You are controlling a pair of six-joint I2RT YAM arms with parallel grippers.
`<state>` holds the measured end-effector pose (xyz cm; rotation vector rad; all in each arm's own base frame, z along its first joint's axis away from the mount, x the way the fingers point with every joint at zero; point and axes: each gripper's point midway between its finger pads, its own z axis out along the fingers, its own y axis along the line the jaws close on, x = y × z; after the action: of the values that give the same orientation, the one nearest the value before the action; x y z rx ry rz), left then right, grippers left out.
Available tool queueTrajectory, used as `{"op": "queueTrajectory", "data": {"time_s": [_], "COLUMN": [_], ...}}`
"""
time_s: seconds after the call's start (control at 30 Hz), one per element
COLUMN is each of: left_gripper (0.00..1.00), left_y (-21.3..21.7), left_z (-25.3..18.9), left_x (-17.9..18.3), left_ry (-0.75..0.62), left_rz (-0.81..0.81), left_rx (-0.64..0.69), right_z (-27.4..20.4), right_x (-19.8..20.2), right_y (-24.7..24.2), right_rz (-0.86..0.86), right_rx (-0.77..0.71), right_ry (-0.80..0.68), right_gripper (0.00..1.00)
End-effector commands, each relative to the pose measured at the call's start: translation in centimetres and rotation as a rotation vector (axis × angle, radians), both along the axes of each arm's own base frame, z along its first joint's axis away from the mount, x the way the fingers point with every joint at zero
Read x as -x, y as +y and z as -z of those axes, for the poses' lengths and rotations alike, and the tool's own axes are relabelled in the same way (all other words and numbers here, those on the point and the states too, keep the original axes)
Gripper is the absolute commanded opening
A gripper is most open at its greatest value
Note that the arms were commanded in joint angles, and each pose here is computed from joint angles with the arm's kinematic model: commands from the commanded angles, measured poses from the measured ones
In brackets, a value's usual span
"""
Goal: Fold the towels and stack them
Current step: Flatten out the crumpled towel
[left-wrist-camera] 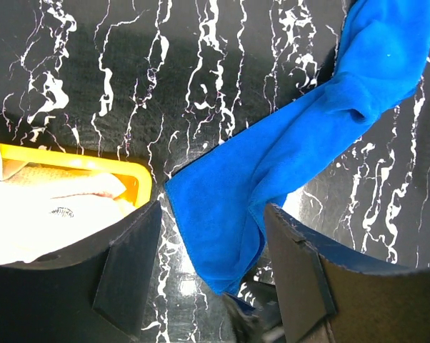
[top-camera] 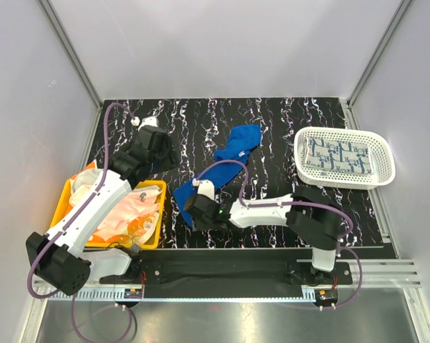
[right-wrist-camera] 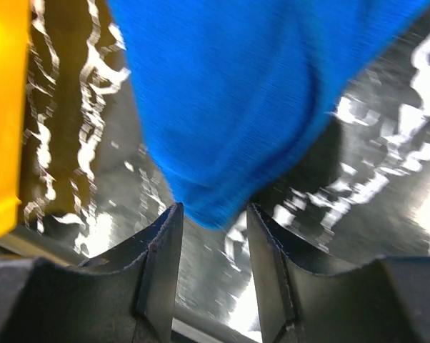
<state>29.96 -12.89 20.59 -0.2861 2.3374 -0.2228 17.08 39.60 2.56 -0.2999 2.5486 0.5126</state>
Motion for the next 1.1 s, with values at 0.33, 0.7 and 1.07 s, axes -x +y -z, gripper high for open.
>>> {"op": "queueTrajectory", "data": {"time_s": [0.33, 0.7, 1.07], "left_gripper": [0.62, 0.60, 0.60], "left_y": [0.4, -0.5, -5.0], "left_z": [0.4, -0.8, -0.1], "left_x": [1.1, 1.4, 3.0], "left_ry": [-0.032, -0.055, -0.079], "left_rz": [0.064, 0.117, 0.294], "left_rx": [0.045, 0.092, 0.303], "right_z": [1.4, -7.0, -14.1], "right_x": [-1.4, -1.4, -6.2], "right_y": [2.0, -1.8, -6.1], "right_rz": [0.101, 0.088, 0.096], "right_rx": [0.087, 0.081, 0.019], "right_ry": [-0.066, -0.145, -0.188], "right_gripper": [0.37, 0.00, 0.00]}}
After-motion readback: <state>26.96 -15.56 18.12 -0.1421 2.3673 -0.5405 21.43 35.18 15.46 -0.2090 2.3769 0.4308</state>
